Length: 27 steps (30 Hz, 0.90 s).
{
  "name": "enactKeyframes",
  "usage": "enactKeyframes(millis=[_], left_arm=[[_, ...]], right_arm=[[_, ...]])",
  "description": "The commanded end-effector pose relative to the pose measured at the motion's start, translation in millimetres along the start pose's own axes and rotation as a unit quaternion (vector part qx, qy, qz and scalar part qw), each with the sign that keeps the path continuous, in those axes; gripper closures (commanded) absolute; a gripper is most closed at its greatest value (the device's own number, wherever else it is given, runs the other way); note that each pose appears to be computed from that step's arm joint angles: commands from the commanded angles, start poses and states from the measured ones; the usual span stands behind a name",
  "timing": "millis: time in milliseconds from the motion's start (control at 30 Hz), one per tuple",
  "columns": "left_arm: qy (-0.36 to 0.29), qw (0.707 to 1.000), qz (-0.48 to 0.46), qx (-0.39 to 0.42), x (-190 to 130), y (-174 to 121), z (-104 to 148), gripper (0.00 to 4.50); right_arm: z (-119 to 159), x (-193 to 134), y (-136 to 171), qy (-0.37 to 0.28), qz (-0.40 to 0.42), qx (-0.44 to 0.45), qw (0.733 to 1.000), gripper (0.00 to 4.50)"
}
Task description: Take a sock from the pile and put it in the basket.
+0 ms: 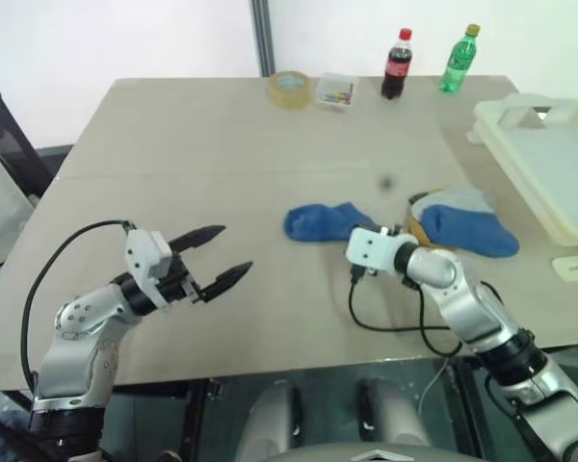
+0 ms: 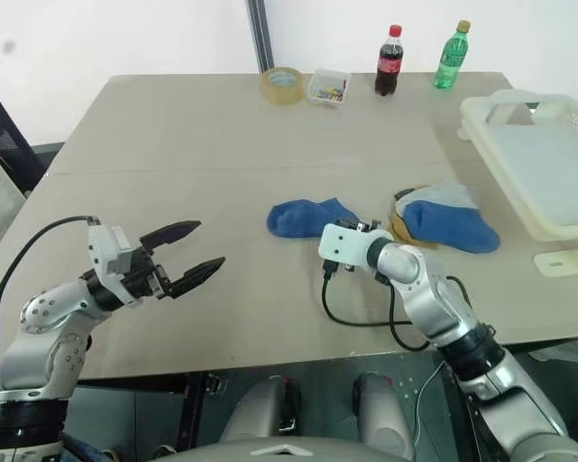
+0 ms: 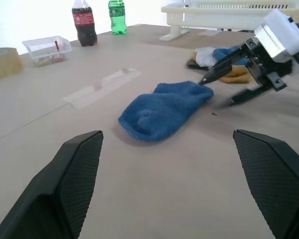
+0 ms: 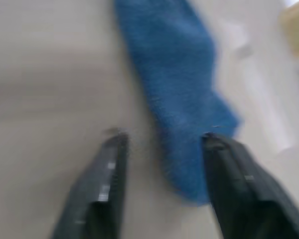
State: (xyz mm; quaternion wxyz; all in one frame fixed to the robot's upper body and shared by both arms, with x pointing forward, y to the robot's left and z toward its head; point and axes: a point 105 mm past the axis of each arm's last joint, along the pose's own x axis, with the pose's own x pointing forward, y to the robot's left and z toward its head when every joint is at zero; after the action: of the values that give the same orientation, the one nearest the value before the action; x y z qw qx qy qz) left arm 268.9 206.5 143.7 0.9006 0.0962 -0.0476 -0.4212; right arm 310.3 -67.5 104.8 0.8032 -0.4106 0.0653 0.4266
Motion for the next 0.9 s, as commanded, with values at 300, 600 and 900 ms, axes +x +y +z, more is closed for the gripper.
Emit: enactKeyframes(millis=[300, 600, 900], left_arm=[[-0.004, 1.000, -0.009, 0.021, 10.6, 1.5, 12.2, 0.00], [0.047, 0.998, 0.028, 0.022, 49.0, 19.4, -12.1, 0.00], [0.002, 0.998, 0.068, -0.018, 137.7, 29.8, 5.8, 0.00]], right_arm=[[39.0, -16.1, -45.3, -0.081, -0.019, 0.221, 0.972, 0.73], [3.6, 43.8, -81.3, -0.042, -0.135, 0.356, 0.924, 0.73], [-23.1, 30.9, -90.3, -0.015, -0.176, 0.338, 0.925, 0.73]])
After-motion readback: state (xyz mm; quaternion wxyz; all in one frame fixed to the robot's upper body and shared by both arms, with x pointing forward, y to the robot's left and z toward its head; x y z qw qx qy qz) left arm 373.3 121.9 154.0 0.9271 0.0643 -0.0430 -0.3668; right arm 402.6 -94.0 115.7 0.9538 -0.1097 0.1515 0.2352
